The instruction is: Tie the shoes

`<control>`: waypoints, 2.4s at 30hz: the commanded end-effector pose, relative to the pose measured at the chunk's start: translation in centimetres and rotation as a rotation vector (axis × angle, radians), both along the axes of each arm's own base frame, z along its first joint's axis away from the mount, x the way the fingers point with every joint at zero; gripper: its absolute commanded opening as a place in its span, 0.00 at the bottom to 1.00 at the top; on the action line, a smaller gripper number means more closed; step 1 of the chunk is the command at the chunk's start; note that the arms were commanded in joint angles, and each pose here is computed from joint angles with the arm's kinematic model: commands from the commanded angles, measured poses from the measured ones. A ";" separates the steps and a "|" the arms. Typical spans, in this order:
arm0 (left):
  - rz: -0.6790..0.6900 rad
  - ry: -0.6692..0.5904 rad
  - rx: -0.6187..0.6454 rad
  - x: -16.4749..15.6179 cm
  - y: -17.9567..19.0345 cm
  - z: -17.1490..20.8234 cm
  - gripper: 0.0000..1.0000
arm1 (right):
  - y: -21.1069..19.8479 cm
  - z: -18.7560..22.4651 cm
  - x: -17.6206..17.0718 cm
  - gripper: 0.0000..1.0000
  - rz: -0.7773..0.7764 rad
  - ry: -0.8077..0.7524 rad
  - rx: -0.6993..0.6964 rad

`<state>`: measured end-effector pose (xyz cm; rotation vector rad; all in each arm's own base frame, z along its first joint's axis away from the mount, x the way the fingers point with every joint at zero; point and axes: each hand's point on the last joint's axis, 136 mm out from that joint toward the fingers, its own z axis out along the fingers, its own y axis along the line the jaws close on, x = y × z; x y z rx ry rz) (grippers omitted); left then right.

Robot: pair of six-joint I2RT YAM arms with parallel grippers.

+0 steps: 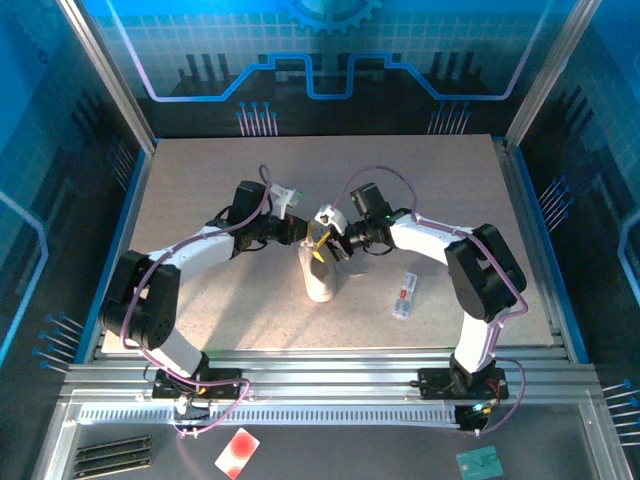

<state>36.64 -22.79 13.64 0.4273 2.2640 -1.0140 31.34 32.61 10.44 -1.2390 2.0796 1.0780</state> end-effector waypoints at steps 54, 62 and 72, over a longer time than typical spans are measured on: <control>-0.547 -0.502 0.152 -1.1 -0.6 1.6 0.61 | -0.8 1.7 2.9 0.00 -0.155 -0.011 0.058; -0.590 -0.430 0.131 -1.1 -1.0 0.2 0.57 | -0.7 1.1 3.0 0.00 -0.155 0.012 0.052; -0.634 -0.380 0.211 -1.6 -0.6 -1.2 0.48 | -0.7 1.2 3.6 0.00 -0.172 -0.001 0.046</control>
